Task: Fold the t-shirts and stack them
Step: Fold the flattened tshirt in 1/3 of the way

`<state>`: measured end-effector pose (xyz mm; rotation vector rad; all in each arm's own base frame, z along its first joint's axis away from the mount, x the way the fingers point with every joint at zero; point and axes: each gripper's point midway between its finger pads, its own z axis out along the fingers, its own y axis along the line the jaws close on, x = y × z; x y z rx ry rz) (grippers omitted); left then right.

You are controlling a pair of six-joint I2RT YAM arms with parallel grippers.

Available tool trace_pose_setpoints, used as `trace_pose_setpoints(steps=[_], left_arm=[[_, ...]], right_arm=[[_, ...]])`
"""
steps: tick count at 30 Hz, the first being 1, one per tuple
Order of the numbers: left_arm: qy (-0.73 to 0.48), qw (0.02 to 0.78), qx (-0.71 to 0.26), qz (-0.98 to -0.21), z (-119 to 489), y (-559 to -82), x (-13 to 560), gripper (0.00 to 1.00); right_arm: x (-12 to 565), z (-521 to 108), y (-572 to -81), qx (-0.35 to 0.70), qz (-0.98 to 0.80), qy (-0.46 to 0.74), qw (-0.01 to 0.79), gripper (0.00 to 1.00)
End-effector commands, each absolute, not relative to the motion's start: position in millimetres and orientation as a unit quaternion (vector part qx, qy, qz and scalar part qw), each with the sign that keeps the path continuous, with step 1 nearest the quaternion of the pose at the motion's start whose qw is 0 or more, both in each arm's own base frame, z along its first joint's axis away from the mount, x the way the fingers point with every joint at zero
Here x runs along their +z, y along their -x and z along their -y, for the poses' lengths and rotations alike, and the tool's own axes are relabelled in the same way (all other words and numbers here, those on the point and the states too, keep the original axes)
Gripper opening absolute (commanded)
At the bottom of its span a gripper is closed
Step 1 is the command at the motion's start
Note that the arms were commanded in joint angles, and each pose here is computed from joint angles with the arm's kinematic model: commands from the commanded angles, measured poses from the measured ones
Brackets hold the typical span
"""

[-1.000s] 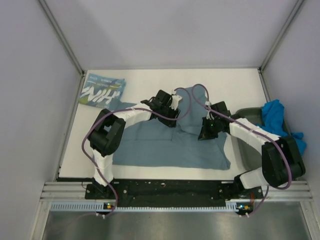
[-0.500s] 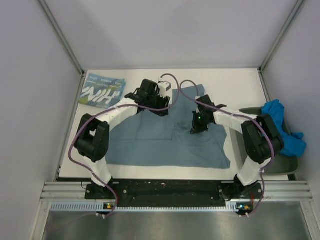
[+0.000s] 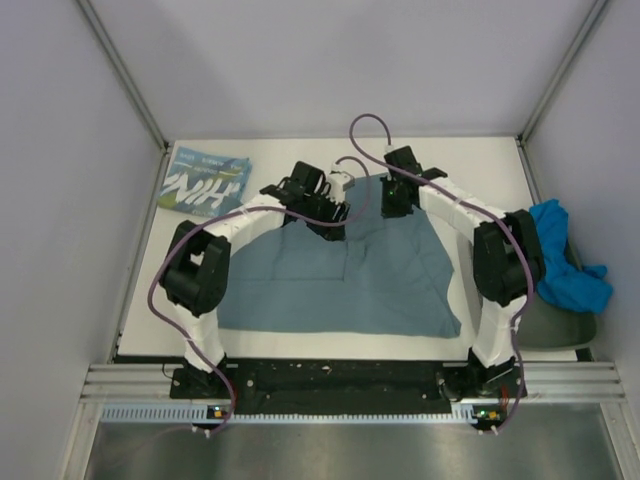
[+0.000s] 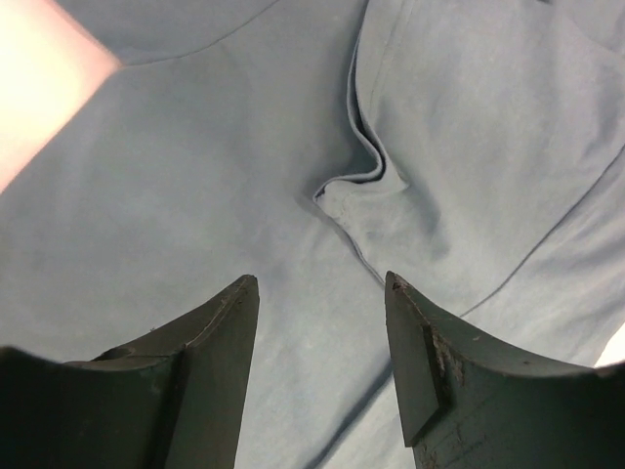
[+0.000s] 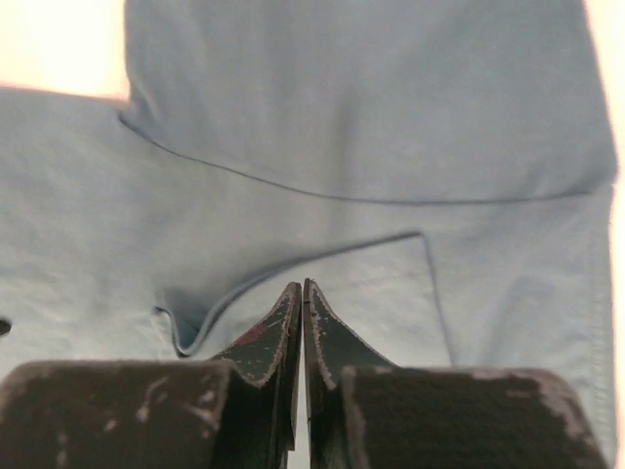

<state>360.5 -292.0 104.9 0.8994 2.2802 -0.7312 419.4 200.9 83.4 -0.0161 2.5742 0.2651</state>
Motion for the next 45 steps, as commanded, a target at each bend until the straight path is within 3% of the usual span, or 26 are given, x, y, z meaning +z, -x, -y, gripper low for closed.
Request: trace_pose_setpoints(steps=[1, 6, 13, 14, 18, 19, 26, 31, 34, 36, 39, 45], left_arm=[[-0.377, 0.263, -0.273, -0.845, 312, -362, 92, 0.59], [-0.377, 0.226, -0.288, -0.851, 321, -362, 71, 0.58], [-0.378, 0.211, -0.278, -0.857, 334, -363, 52, 0.55], [-0.376, 0.208, -0.273, -0.861, 333, -365, 49, 0.49], [-0.368, 0.212, -0.247, -0.871, 326, -370, 43, 0.05], [-0.365, 0.215, -0.240, -0.874, 323, -371, 43, 0.00], [-0.349, 0.265, -0.160, -0.884, 290, -384, 50, 0.00], [-0.369, 0.263, -0.169, -0.875, 294, -380, 57, 0.00], [-0.377, 0.264, -0.171, -0.871, 296, -379, 65, 0.25], [-0.388, 0.274, -0.178, -0.862, 297, -378, 80, 0.41], [-0.411, 0.313, -0.180, -0.837, 295, -376, 118, 0.48], [-0.499, 0.346, -0.122, -0.785, 252, -342, 166, 0.55]], right_arm=[[124, -159, -405, 0.069, -0.949, 0.007, 0.307, 0.05], [98, -118, -371, 0.050, -0.960, -0.021, 0.275, 0.15], [49, -122, -339, 0.078, -0.970, -0.029, 0.229, 0.13], [43, -121, -336, 0.077, -0.971, -0.034, 0.223, 0.12], [23, -115, -327, 0.068, -0.976, -0.053, 0.200, 0.09], [18, -111, -323, 0.061, -0.978, -0.059, 0.193, 0.09], [6, -86, -303, 0.042, -0.979, -0.095, 0.175, 0.06], [17, -90, -308, 0.057, -0.977, -0.081, 0.187, 0.06], [37, -90, -313, 0.060, -0.974, -0.077, 0.205, 0.12], [62, -86, -311, 0.057, -0.969, -0.084, 0.227, 0.27], [92, -74, -300, 0.038, -0.961, -0.106, 0.251, 0.45], [115, -57, -251, 0.024, -0.956, -0.148, 0.254, 0.54]])
